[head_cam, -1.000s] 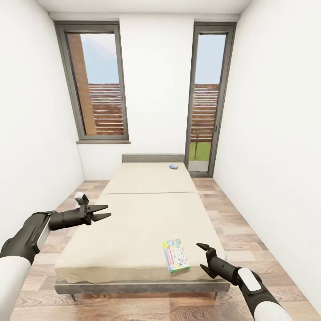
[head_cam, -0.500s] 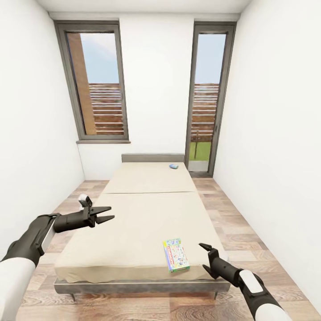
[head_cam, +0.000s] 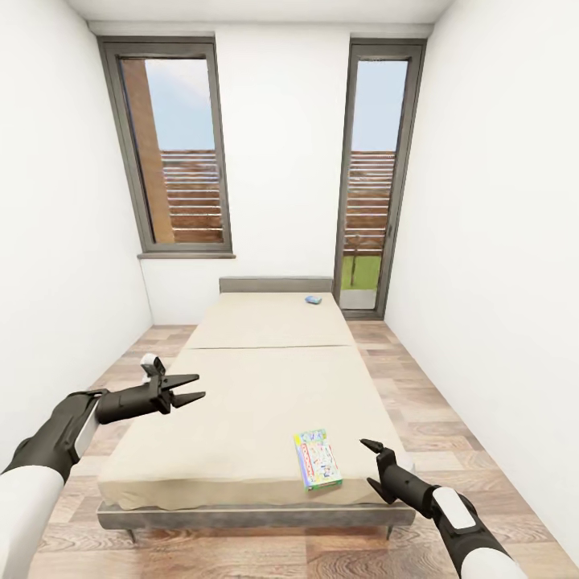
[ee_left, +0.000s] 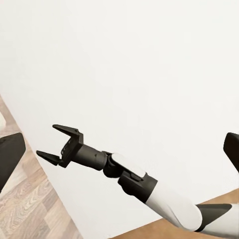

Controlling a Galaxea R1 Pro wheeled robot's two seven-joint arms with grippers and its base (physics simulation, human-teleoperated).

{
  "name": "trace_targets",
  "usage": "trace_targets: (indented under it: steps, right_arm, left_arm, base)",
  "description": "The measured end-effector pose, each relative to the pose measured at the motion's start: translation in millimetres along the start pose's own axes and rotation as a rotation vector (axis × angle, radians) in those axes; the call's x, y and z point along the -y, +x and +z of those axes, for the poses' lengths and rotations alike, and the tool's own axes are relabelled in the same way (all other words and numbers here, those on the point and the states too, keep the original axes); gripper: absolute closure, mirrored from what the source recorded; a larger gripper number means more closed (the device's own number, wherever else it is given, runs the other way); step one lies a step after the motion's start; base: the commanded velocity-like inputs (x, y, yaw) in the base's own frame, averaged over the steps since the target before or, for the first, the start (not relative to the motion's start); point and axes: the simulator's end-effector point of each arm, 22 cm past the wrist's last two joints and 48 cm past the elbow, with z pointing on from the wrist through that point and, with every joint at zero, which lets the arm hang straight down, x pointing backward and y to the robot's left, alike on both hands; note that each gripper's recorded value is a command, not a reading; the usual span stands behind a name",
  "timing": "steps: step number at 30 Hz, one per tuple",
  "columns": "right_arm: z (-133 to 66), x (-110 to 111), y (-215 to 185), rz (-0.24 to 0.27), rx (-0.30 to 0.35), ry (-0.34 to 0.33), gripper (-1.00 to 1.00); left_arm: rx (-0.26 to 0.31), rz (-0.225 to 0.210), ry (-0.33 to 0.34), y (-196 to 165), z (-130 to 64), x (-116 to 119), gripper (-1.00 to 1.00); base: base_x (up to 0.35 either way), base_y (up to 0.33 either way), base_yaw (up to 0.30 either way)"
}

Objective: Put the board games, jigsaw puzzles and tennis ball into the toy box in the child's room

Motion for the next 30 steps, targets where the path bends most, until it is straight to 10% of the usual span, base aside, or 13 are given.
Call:
trace_targets:
  steps: [22,30]
  right_arm:
    - [19.9,34,10,0.010,-0.014,-0.002,-1.00]
    - [25.4,37,6,0.086,0.001,-0.052,-1.00]
  left_arm:
    - [0.015,0.001,0.005,16,-4.1,-30,-1.00]
    - [0.014,0.002,0.004,23,-4.9,-43,-1.00]
  base:
    - [0.000,0.000,0.000]
    - [0.000,0.000,0.000]
